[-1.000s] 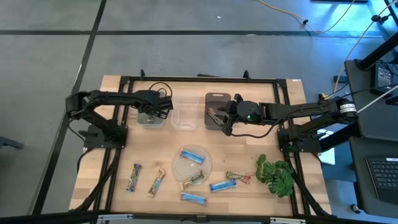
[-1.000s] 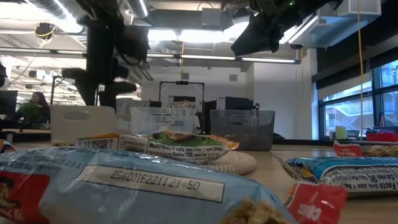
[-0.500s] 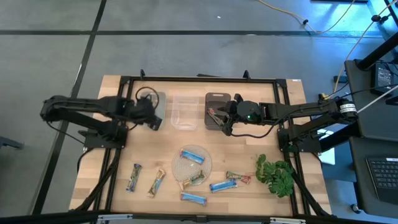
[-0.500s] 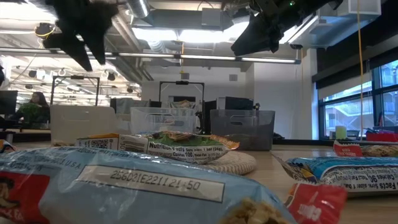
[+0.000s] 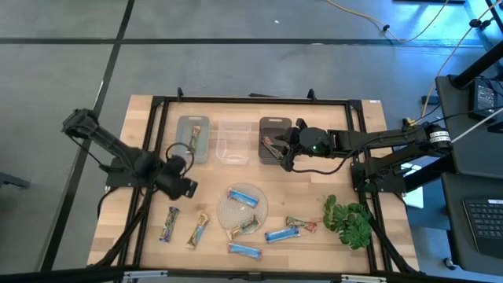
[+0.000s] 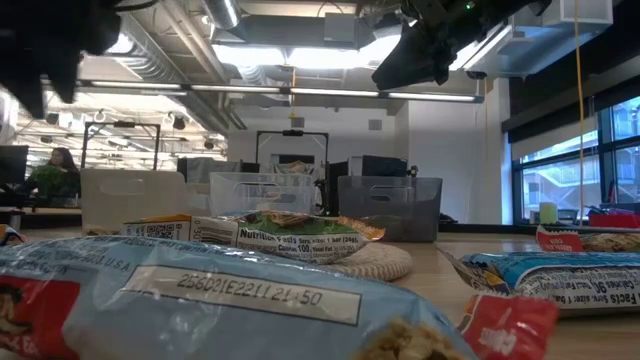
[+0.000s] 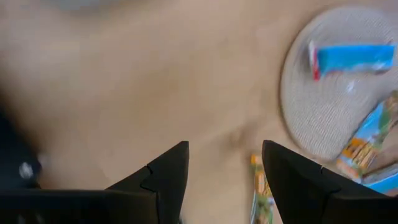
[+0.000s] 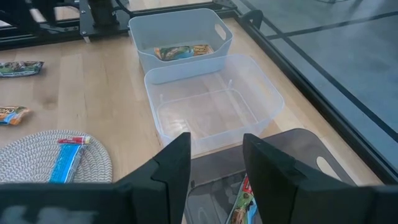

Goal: Pick and place Granola Bars by type
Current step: Put the blue granola bar into the transparent bin

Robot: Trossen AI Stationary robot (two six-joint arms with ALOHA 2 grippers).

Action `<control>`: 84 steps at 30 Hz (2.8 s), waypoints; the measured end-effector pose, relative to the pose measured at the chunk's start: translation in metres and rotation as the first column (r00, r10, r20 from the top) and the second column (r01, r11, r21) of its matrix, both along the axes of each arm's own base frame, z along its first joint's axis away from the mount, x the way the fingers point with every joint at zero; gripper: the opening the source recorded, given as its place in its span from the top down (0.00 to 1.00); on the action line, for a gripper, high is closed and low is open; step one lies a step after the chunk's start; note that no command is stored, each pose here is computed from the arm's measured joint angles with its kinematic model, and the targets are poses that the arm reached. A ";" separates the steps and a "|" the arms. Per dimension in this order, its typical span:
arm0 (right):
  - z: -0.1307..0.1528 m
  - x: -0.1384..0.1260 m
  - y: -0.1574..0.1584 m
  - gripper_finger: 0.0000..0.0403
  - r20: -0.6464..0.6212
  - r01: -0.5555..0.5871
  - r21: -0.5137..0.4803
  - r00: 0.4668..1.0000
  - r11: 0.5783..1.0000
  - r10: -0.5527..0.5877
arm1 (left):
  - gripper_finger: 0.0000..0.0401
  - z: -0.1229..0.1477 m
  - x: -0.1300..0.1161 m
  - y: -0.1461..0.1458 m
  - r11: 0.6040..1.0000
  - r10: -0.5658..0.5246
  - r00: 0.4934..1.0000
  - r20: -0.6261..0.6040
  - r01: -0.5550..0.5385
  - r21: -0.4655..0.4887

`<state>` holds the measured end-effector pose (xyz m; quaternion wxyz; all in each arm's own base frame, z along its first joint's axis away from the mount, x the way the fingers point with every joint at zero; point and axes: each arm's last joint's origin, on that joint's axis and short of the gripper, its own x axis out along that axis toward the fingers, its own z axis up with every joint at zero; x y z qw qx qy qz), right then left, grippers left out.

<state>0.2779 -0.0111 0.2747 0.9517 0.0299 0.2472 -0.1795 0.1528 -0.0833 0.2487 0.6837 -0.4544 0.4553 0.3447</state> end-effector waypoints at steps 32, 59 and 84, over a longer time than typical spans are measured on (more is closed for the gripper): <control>0.000 0.000 0.002 0.63 0.045 0.035 0.126 0.998 0.991 -0.041 | 0.51 -0.094 -0.015 -0.113 0.998 0.069 0.950 -0.306 -0.062 0.034; 0.000 0.001 0.002 0.63 0.043 0.020 0.129 0.999 0.991 -0.026 | 0.73 -0.108 -0.013 -0.116 0.992 0.116 0.939 -0.324 -0.096 0.077; 0.000 0.001 0.002 0.63 0.043 0.019 0.127 0.999 0.992 -0.024 | 0.77 -0.081 -0.009 -0.106 0.989 0.132 0.988 -0.077 -0.126 0.078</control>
